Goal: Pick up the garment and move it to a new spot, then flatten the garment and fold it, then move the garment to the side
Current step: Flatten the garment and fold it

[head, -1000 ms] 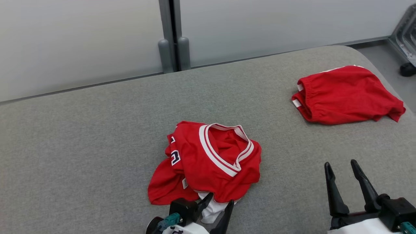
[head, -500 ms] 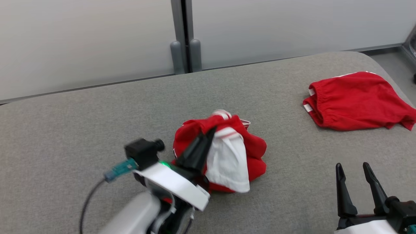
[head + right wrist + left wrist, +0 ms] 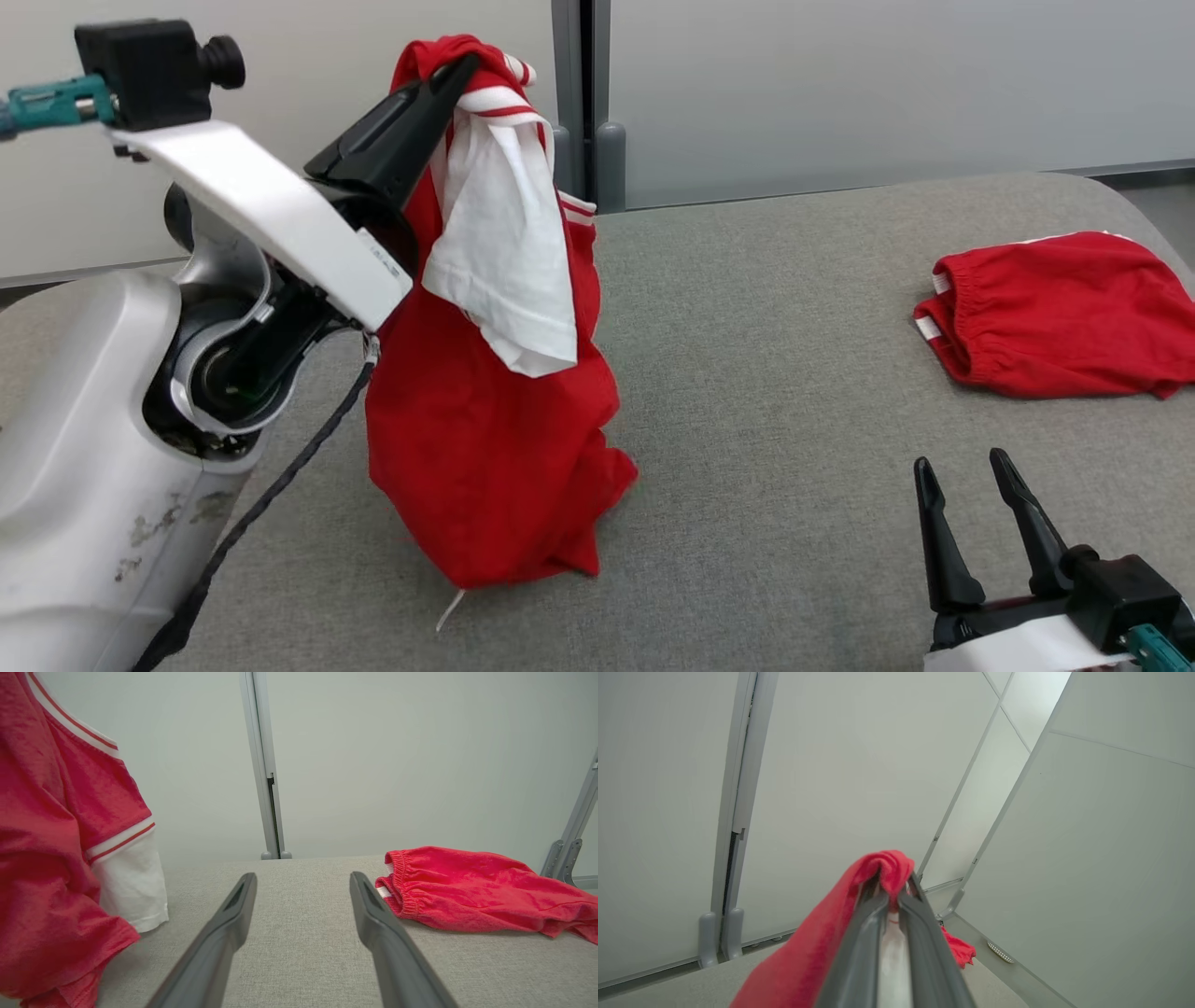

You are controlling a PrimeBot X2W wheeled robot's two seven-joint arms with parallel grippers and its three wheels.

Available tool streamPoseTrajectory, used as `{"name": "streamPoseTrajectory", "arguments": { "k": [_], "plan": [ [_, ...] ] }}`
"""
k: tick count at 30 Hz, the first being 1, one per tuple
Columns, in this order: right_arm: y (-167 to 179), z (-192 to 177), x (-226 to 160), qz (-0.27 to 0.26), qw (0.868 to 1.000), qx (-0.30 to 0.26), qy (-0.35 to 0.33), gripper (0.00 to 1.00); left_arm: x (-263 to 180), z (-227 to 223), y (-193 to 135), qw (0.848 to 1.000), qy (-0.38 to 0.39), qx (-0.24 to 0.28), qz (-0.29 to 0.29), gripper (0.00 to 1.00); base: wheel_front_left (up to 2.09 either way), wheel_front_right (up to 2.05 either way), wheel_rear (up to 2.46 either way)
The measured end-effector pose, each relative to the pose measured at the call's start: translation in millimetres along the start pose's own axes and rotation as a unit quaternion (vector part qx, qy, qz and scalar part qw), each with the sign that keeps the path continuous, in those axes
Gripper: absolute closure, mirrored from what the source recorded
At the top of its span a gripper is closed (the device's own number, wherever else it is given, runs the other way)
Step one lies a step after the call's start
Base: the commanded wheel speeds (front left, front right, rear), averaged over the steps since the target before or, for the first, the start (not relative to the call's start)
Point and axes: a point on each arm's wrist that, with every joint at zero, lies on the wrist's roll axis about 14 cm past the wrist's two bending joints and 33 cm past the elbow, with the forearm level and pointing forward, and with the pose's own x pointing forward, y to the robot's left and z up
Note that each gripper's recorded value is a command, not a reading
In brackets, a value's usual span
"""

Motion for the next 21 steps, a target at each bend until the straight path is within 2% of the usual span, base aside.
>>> {"name": "streamPoseTrajectory", "arguments": {
  "k": [4, 8, 14, 18, 19, 20, 21],
  "plan": [
    [0, -2, 0, -0.001, 1.0, 0.0, 0.003, 0.0, 18, -20, 0, 0.998, 0.055, -0.01, -0.013, 1.0, 0.0, 0.0, 0.0],
    [-5, -6, -2, -0.01, 1.0, 0.001, 0.01, 0.0, 39, -76, -24, 0.988, 0.128, -0.068, -0.055, 1.0, 0.0, 0.0, 0.0],
    [-8, -12, -4, -0.018, 1.0, 0.015, 0.019, 0.0, 51, -200, -78, 0.949, 0.26, -0.144, -0.105, 1.0, 0.0, 0.0, 0.0],
    [-17, -8, -6, -0.037, 0.999, 0.024, 0.015, 0.0, 36, -262, -88, 0.922, 0.332, -0.159, -0.116, 1.0, 0.0, 0.0, 0.0],
    [-22, -9, -8, -0.046, 0.999, 0.024, 0.016, 0.0, 32, -274, -98, 0.915, 0.345, -0.164, -0.129, 0.97, 0.0, 0.0, 0.0],
    [-27, -10, -10, -0.054, 0.998, 0.024, 0.018, 0.0, 31, -283, -109, 0.911, 0.35, -0.167, -0.139, 0.63, 0.0, 0.0, 0.0],
    [-31, -11, -12, -0.062, 0.998, 0.024, 0.021, 0.0, 29, -291, -117, 0.908, 0.355, -0.166, -0.146, 0.63, 0.0, 0.0, 0.0]
  ]
}}
